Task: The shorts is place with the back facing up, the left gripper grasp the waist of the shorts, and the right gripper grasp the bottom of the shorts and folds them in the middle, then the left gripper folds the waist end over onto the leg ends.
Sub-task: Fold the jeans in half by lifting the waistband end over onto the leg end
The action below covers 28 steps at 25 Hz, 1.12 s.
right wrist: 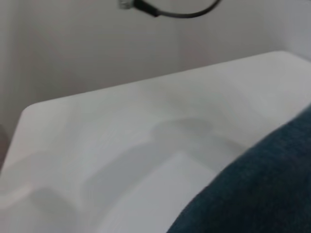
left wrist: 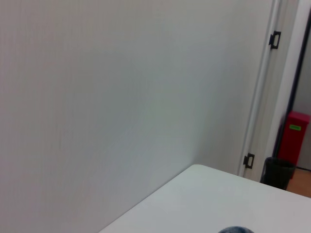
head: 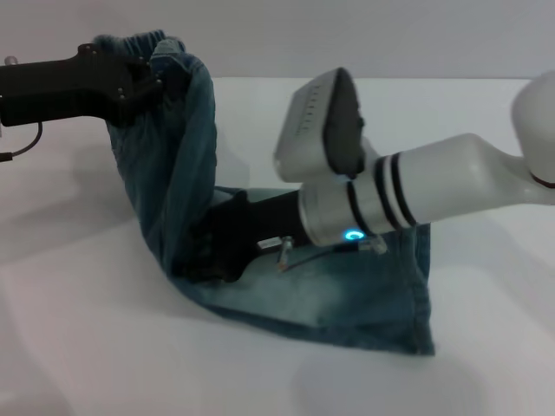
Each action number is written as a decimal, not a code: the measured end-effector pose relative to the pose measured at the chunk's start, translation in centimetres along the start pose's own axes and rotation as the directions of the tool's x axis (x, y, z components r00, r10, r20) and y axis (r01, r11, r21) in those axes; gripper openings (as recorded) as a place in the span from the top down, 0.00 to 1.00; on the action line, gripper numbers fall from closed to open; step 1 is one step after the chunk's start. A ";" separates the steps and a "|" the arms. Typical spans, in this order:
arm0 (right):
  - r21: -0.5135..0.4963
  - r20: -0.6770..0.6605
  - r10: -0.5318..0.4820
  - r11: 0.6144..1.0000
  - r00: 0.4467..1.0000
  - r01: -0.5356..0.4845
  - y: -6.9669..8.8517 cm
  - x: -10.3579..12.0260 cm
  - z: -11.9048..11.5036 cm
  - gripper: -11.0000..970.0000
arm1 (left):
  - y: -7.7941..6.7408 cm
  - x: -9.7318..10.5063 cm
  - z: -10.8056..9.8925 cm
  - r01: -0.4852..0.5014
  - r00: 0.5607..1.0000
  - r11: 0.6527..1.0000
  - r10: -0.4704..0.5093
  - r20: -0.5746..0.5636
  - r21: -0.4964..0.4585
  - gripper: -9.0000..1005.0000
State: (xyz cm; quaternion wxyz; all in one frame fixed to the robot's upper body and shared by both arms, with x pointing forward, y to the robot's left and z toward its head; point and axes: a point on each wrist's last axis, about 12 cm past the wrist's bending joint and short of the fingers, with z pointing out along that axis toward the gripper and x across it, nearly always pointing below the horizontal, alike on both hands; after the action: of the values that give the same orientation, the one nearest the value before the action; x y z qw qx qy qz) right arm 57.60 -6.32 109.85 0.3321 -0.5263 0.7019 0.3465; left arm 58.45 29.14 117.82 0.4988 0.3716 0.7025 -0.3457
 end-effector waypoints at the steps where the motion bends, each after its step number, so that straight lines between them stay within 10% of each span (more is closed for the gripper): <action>1: -0.007 -0.009 -0.002 1.000 1.000 0.002 0.1 -0.2 0.2 0.48 | 0.0 0.1 0.0 0.001 1.000 1.000 -0.001 0.000 0.001 0.94; 28: 0.259 0.154 0.280 0.914 0.948 -0.312 -2.6 9.0 -6.8 0.48 | -1.8 1.0 -0.8 0.018 1.000 0.992 -0.019 0.010 0.122 0.94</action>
State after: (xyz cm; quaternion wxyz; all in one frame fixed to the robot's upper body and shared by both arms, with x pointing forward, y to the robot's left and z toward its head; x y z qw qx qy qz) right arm 57.42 -17.07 105.70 0.3861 -0.3409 0.7955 0.3192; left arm 56.36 29.11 117.25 0.4759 0.3929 0.6807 -0.3947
